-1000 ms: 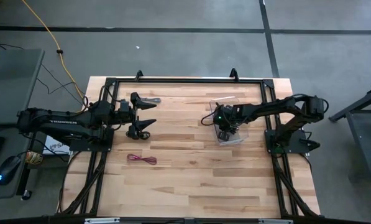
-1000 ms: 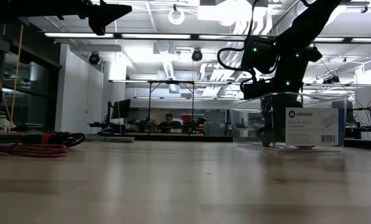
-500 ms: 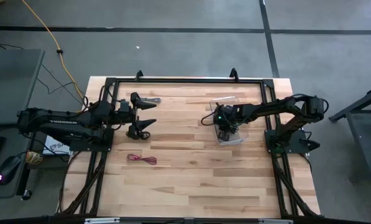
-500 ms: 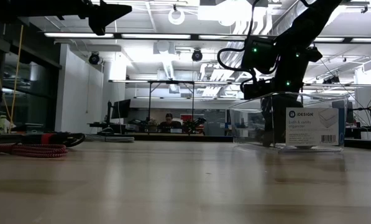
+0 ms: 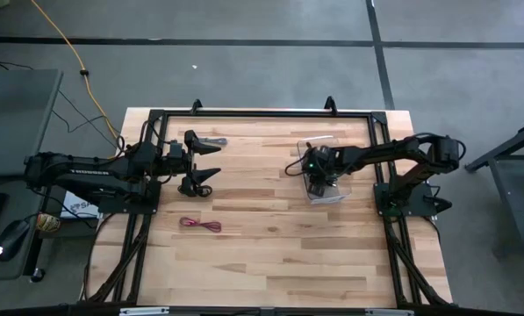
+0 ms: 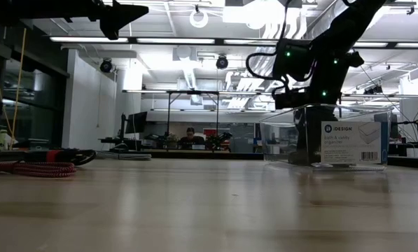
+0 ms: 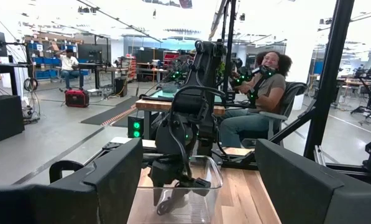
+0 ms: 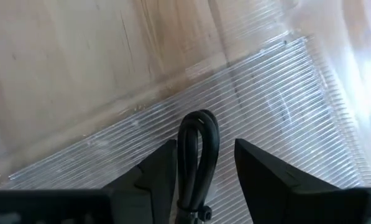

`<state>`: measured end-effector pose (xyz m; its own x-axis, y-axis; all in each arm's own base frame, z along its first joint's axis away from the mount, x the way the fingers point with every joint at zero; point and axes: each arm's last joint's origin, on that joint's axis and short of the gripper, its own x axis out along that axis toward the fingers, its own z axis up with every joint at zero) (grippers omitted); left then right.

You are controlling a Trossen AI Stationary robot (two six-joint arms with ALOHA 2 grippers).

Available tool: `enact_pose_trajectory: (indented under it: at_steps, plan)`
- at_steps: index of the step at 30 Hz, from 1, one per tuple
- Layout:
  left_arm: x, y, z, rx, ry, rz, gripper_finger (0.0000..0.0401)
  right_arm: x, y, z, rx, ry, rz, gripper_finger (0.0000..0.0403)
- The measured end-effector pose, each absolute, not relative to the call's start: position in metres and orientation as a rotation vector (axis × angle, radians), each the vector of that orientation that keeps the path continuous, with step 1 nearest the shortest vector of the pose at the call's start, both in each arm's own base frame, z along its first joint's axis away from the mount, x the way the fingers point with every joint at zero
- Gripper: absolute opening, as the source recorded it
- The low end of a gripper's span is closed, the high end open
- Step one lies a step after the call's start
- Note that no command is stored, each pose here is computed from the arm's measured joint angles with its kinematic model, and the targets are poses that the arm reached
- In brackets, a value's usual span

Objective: Pick and place USB-C Cables
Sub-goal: Put the black cable charger into the transparent bin, then put the white cable charger into the transparent bin

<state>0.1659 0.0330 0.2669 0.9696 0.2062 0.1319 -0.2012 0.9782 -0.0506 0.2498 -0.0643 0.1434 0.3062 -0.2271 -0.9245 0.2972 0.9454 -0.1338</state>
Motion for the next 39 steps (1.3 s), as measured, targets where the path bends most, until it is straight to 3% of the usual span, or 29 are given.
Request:
enact_pose_trajectory:
  at_steps: [22,32,39]
  plan:
    - [0.166,0.033,0.267,-0.037,-0.137,0.206,0.0291,0.216,-0.056,0.228,0.045,0.86,-0.368,0.0154]
    - [0.166,0.033,0.266,-0.037,-0.129,0.206,0.0291,0.207,-0.051,0.242,-0.023,0.286,-0.264,0.0154]
    - [0.166,0.034,0.266,-0.024,-0.128,0.241,0.0291,0.206,-0.049,0.247,-0.054,0.059,-0.227,0.0154]
